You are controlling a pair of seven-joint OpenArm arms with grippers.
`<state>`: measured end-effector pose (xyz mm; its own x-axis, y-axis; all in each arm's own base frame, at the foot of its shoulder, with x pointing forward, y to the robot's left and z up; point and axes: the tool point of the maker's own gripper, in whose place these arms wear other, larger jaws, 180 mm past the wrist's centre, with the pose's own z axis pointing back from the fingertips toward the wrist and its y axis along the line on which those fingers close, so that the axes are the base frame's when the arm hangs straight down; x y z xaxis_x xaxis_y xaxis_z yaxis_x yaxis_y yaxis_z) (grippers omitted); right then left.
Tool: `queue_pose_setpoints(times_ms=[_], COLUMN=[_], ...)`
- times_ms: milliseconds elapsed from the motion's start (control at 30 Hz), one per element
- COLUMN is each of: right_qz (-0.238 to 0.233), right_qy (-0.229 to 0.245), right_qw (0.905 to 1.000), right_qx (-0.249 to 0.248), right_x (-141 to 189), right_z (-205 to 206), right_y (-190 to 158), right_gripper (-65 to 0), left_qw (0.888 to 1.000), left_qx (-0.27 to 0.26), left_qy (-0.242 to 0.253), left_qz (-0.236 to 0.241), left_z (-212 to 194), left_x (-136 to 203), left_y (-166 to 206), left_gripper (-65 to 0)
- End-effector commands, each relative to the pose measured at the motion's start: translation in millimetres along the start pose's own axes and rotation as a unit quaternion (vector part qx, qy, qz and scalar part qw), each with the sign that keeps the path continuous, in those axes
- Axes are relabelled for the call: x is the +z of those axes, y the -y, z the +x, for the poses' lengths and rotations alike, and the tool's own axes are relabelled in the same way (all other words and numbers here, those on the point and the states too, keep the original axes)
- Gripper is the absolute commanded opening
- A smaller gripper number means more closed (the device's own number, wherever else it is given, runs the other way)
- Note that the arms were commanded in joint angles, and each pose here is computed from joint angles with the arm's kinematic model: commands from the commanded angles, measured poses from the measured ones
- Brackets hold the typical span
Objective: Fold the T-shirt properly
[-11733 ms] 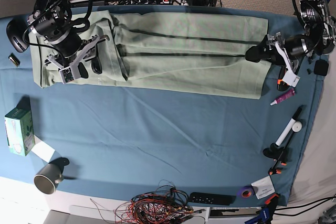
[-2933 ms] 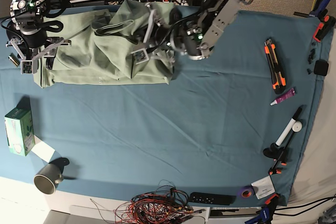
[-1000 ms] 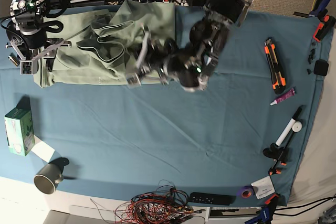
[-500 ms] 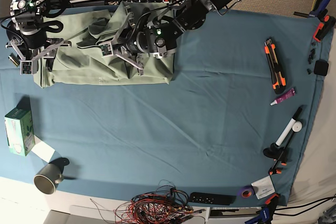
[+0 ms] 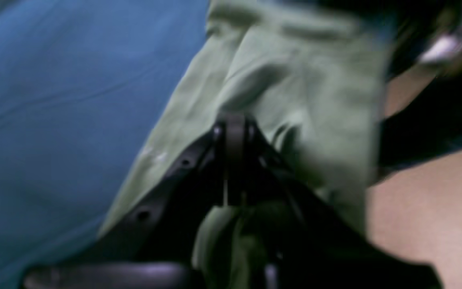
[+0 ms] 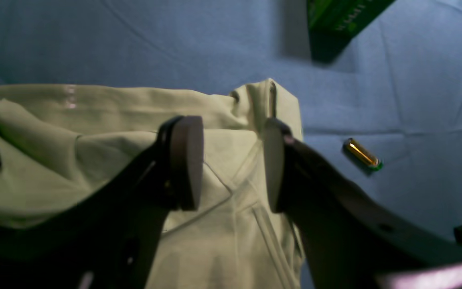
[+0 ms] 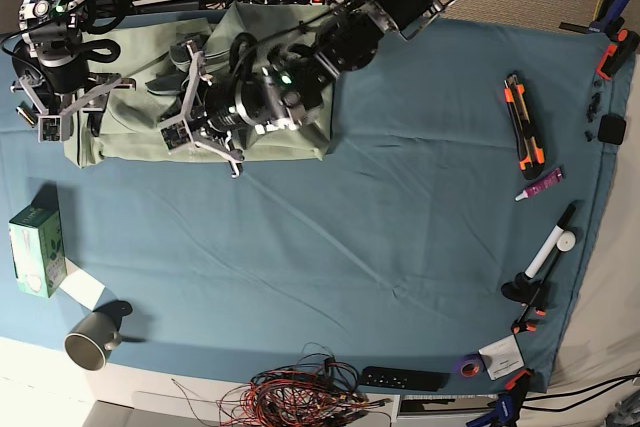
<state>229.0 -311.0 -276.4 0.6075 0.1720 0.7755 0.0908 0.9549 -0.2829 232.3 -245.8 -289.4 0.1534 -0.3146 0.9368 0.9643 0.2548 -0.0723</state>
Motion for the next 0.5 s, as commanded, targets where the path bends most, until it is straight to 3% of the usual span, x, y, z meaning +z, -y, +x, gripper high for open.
queue_pose_setpoints(times_ms=[0,67,133,267,467], right_qz=[-0.008,-0.008,-0.008,-0.008,-0.008], right_qy=[0.025,0.025,0.025,0.025,0.027], right_qw=[0.9996,0.9996,0.9996,0.9996,0.9996], right_qx=[0.006,0.005,0.005,0.006,0.005], right_x=[3,3,3,3,3], right_z=[13,13,13,13,14], right_y=[6,5,5,5,5], right_gripper=[-40.1,-40.1,-40.1,-40.1,-40.1], left_qw=[0.999,1.000,0.998,0.982,0.978], left_qx=[-0.003,0.001,0.034,0.079,0.159], left_qy=[0.037,0.022,-0.020,-0.117,-0.118], left_qz=[-0.006,0.004,0.053,0.127,0.072], left_z=[26,20,4,-30,-46], left_x=[1,7,18,61,86], left_y=[-2,-16,-46,-96,-86], left_gripper=[-65.0,-65.0,-65.0,-65.0,-65.0])
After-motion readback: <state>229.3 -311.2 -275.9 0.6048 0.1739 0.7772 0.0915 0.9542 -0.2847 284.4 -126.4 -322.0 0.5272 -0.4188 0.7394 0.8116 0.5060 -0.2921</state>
